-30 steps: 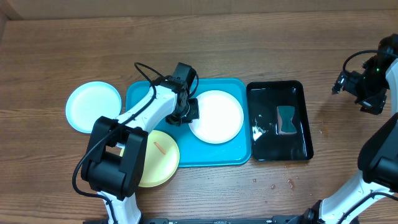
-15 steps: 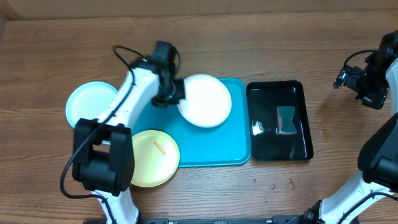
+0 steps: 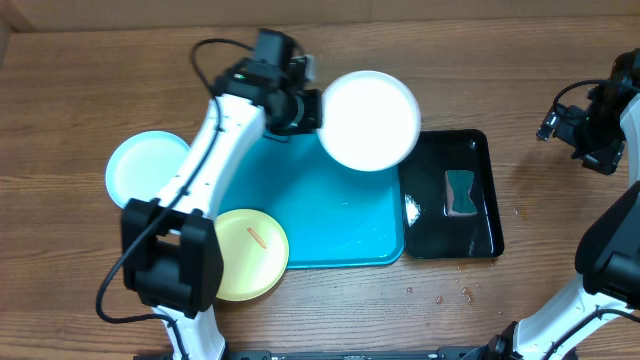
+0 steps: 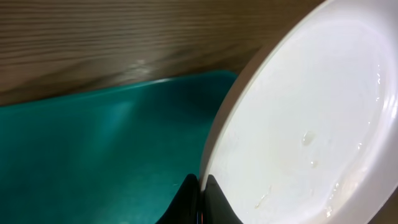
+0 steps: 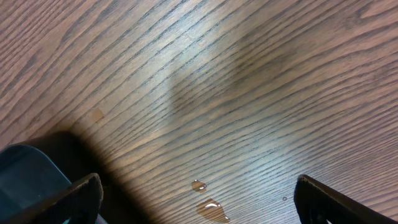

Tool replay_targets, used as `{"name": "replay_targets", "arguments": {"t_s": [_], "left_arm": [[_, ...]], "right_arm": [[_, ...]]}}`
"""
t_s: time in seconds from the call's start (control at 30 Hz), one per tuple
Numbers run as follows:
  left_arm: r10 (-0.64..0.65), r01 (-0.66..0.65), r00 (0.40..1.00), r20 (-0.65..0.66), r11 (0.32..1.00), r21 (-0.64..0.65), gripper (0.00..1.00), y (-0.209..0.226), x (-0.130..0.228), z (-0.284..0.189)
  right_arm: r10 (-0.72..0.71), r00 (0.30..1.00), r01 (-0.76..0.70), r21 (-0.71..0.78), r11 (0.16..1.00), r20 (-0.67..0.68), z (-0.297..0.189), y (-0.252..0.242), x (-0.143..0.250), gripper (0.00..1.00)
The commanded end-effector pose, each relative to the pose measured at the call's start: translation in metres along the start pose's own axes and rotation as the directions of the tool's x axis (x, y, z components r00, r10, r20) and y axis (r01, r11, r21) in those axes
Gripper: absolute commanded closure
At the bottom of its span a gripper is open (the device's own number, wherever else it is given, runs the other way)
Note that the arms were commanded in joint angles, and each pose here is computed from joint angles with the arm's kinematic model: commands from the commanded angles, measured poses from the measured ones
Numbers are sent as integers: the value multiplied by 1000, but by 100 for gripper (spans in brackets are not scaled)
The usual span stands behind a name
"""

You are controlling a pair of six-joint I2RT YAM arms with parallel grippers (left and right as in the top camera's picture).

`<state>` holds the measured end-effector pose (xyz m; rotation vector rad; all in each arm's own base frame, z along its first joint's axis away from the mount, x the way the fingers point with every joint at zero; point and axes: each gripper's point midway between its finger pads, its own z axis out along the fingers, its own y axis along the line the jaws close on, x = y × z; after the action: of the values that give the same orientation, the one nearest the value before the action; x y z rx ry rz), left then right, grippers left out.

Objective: Clean dirty plates on tray and stack at the side
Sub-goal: 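Lift the white plate with the left gripper and swing it over the black tray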

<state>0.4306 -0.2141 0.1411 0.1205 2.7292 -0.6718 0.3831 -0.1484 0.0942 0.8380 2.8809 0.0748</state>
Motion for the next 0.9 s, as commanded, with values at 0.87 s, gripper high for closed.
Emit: {"name": "replay_targets", "arguments": {"t_s": [0.87], "left_arm": [[784,-298,578,228,463,-835,96,-167,-13,-100]], "right_arm": [[-2,999,2,-11,1000,49,-16,4,-8,0]]}}
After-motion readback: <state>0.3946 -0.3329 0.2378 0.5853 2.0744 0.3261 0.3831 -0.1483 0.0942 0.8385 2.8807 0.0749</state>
